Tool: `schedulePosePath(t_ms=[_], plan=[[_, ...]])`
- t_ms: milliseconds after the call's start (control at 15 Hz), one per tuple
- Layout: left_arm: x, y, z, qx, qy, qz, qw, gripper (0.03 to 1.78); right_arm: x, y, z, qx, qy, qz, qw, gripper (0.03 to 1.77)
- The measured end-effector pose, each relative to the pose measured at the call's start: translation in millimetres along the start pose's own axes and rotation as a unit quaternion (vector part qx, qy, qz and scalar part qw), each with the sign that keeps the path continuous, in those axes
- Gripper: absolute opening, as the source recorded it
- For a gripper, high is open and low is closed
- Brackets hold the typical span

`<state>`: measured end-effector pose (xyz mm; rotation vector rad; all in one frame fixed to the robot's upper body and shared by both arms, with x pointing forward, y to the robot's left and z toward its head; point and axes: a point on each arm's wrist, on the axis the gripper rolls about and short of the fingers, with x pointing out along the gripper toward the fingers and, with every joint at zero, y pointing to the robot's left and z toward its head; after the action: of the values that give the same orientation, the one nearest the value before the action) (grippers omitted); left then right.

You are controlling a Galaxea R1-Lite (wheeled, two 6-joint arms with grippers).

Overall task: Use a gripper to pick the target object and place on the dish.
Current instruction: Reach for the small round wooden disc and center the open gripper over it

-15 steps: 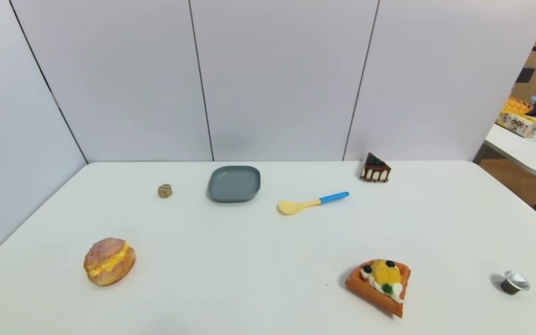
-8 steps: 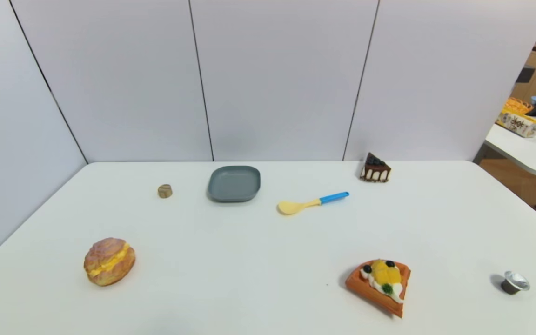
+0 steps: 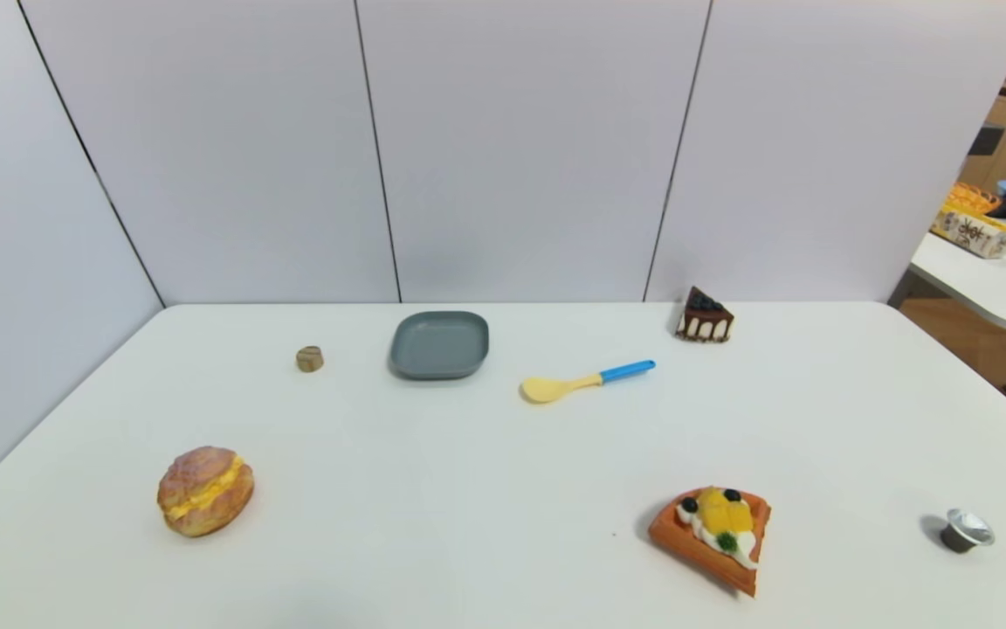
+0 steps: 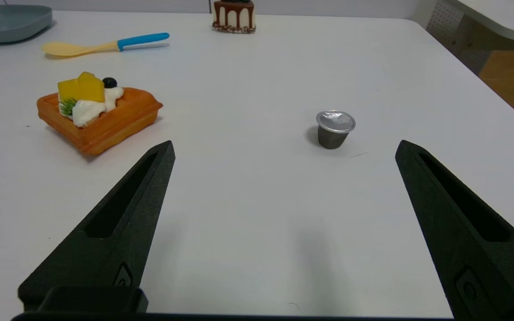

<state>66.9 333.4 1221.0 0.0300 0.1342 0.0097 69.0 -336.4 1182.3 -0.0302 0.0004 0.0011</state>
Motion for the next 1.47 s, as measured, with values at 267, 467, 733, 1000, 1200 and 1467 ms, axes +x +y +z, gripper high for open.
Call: schedulePosePath(t_ms=[267, 467, 733, 1000, 1200, 1467], plan=[[17, 2, 55, 0.003, 0.074, -0.004, 0.9972, 1.69, 0, 0, 0, 0.000, 0.001, 0.000, 1.0000, 1.71], [57, 2, 101, 0.010, 0.132, -0.014, 0.9911, 1.69, 0, 0, 0, 0.000, 0.000, 0.000, 1.0000, 1.71], [137, -1, 150, 0.036, 0.198, -0.030, 0.9790, 1.69, 0, 0, 0, 0.000, 0.000, 0.000, 1.0000, 1.71], [231, -9, 188, 0.064, 0.232, -0.050, 0.9694, 1.69, 0, 0, 0, 0.000, 0.000, 0.000, 1.0000, 1.71], [288, -18, 189, 0.071, 0.271, -0.066, 0.9577, 1.69, 0, 0, 0, 0.000, 0.000, 0.000, 1.0000, 1.71], [356, -30, 169, 0.074, 0.308, -0.079, 0.9451, 1.69, 0, 0, 0, 0.000, 0.000, 0.000, 1.0000, 1.71]])
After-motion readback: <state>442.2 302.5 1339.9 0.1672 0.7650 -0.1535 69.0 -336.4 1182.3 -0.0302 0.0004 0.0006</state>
